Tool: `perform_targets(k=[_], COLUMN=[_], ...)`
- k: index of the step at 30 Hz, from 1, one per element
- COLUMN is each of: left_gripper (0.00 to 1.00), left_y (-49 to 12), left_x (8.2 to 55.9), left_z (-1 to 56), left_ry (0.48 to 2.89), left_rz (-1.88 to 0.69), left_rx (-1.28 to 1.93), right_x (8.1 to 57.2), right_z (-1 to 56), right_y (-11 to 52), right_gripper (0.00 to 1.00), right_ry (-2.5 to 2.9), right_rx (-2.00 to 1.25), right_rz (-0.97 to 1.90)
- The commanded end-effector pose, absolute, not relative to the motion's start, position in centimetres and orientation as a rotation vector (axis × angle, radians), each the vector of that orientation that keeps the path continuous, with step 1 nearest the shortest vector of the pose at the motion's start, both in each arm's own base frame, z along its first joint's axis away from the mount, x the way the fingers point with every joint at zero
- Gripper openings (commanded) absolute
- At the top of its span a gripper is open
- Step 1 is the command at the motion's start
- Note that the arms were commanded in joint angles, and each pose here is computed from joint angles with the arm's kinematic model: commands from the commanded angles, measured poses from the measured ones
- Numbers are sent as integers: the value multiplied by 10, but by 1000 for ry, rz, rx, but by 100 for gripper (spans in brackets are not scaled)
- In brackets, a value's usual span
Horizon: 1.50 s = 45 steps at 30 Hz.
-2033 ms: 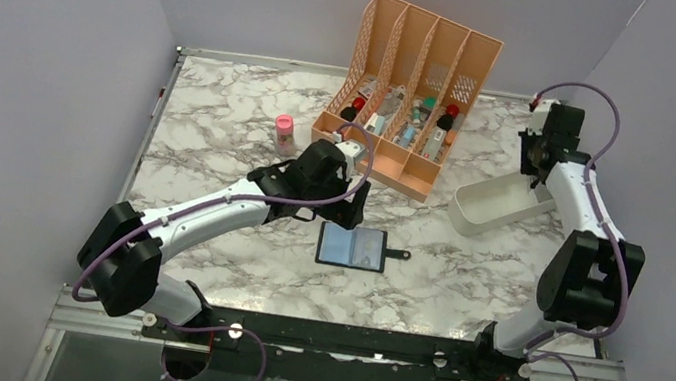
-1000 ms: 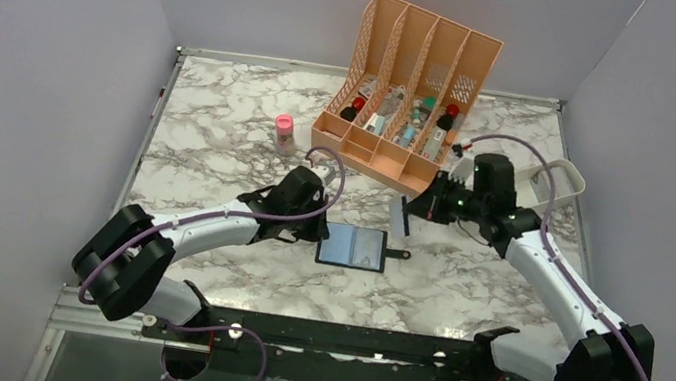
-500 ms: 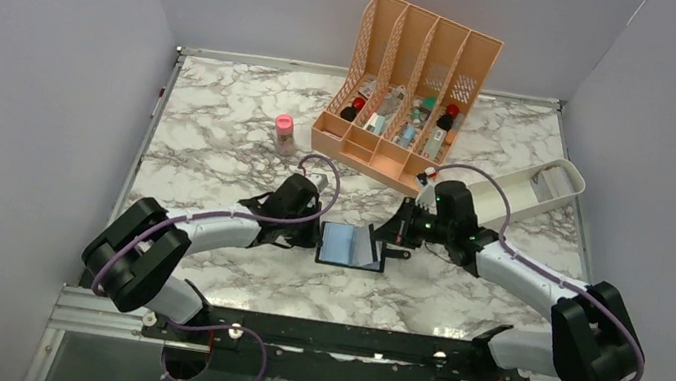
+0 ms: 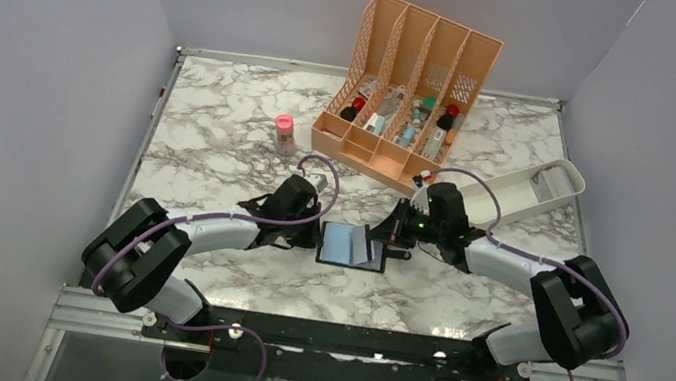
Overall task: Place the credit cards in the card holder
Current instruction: Insert the credit card into the card holder.
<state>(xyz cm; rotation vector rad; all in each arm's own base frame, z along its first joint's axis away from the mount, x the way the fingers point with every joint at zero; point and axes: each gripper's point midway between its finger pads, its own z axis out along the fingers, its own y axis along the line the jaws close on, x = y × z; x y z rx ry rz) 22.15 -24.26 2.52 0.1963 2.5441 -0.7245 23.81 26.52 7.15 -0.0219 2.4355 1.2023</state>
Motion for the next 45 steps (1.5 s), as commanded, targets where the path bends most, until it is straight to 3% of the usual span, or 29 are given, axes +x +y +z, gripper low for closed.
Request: perform_targets(k=[1, 27, 45], left_gripper=[2, 2, 3], left_y=[-239, -233, -231], left_x=[212, 200, 199], left_z=[14, 12, 12], left_ry=[2585, 2595, 2591], left_rz=[-727, -745, -736], left_rx=[206, 182, 198], right_x=[242, 239, 256], right_z=[57, 33, 41], right_y=[265, 266, 262], right_gripper=[1, 1, 1], right_ry=[2443, 2432, 2347], right_rx=[23, 180, 53], right_rz=[1173, 1245, 1151])
